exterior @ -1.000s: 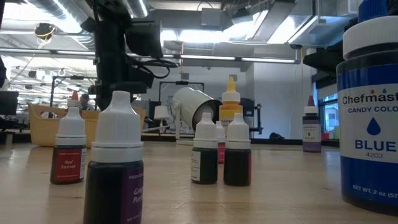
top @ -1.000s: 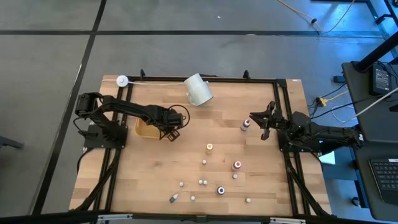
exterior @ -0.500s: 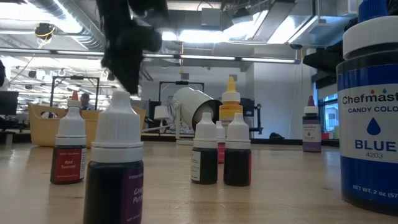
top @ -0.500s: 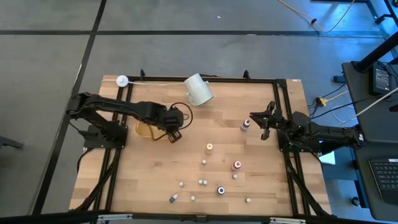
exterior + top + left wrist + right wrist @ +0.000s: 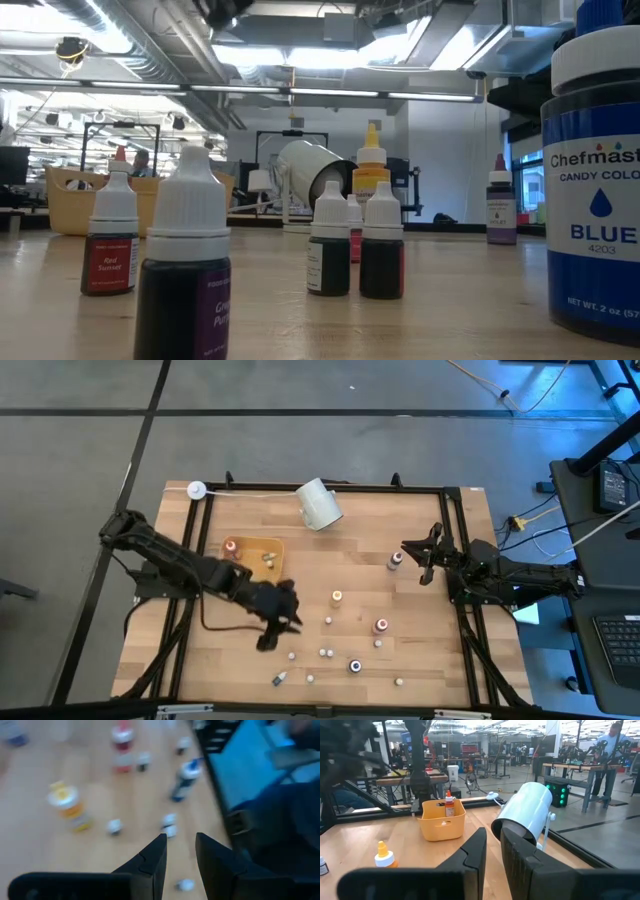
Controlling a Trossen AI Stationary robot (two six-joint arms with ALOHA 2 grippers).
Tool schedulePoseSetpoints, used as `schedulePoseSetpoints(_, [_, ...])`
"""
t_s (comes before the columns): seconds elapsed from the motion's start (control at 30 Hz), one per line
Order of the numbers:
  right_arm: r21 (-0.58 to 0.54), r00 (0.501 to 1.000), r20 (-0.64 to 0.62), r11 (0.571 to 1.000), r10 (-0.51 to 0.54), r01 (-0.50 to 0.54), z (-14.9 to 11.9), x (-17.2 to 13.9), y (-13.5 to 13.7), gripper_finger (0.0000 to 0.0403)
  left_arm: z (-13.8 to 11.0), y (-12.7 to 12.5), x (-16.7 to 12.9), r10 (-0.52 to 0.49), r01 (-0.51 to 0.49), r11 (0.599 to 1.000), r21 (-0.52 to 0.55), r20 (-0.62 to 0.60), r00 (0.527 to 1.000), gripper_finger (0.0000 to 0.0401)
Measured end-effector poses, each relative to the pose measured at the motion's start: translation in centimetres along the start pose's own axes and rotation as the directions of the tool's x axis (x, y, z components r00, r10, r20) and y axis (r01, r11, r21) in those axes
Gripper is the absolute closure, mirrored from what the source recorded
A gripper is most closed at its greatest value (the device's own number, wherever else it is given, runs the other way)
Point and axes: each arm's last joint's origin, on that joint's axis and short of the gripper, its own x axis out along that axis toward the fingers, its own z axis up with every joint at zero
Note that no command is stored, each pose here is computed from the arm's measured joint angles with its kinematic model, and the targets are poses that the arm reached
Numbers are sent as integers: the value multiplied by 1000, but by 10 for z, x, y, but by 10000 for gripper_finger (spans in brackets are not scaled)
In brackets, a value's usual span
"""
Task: Pick & Place food coloring
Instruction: Put the left small red food coloring bottle into the bin
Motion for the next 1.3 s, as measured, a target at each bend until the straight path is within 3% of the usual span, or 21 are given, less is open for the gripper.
schedulePoseSetpoints(0.33, [2,1000,0,1000,0,0,0,0,0,341,-33,-24,54,41,-39,999,20,-140,989,303])
schedulePoseSetpoints(0.63, [2,1000,0,1000,0,0,0,0,0,341,-61,-20,99,53,-63,998,-29,-269,962,300])
schedulePoseSetpoints(0.8, [-1,1000,-1,1000,0,0,0,0,0,341,-69,-13,113,73,-66,997,33,-300,951,294])
schedulePoseSetpoints(1.0, [-1,1000,-1,1000,0,0,0,0,0,341,-70,-15,116,65,-40,995,92,-292,954,252])
schedulePoseSetpoints(1.3, [-1,1000,0,1000,0,0,0,0,0,341,-72,-21,116,8,-39,995,-91,-313,950,210])
